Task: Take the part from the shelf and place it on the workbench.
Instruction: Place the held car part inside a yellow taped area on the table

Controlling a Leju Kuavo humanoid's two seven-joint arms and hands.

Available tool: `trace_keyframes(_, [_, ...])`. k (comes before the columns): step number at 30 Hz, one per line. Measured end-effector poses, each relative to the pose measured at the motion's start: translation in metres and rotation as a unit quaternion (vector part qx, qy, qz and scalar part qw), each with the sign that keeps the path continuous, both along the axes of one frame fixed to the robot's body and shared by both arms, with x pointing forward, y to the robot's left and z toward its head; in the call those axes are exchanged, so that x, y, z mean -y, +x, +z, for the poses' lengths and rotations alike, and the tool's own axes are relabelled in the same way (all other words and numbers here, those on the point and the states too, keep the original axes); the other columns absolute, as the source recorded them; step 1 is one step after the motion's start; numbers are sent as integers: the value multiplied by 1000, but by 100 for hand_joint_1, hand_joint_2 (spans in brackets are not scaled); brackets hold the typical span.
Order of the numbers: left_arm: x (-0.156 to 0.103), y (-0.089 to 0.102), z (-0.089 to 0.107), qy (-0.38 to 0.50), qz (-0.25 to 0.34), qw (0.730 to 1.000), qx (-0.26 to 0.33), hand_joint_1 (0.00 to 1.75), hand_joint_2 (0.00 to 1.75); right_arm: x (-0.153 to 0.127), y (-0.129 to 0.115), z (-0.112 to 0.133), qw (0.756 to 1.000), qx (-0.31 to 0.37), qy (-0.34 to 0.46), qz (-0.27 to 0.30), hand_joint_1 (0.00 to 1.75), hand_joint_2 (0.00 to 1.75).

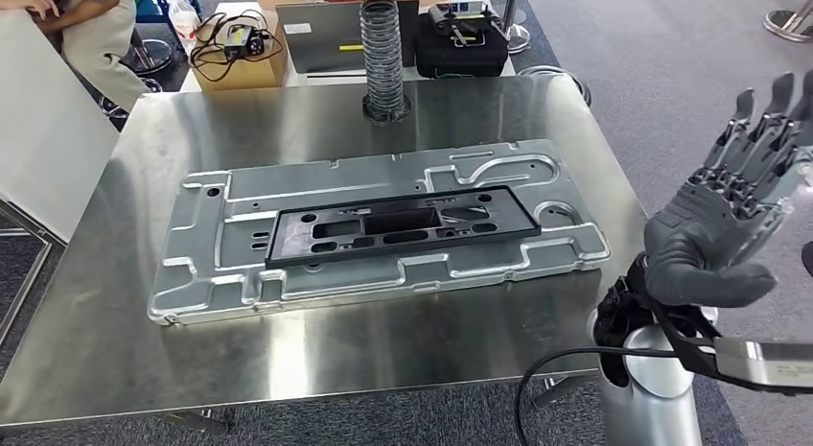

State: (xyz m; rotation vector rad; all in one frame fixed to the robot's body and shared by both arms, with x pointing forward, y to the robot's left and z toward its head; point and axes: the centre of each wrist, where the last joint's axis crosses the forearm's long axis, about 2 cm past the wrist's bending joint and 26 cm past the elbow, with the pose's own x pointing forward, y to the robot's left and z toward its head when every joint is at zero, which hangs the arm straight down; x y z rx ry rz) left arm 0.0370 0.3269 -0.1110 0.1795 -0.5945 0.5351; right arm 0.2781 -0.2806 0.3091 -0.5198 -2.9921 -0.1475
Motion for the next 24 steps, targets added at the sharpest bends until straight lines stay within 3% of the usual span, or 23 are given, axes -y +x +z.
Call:
trace_keyframes(6, [2, 2, 0, -5, 3, 1000, 4, 0, 0, 14, -9, -7, 1000, -3, -4, -29, 0, 0])
trace_keyframes(13, [2, -1, 0, -8, 1, 1000, 0, 0, 0, 31, -27, -39, 996, -47, -6, -78, 0, 0])
trace_keyframes(24, [0, -4, 0, -4, 4, 1000, 1, 0, 0, 36, -53, -77, 989, -128, -6, -71, 0, 0])
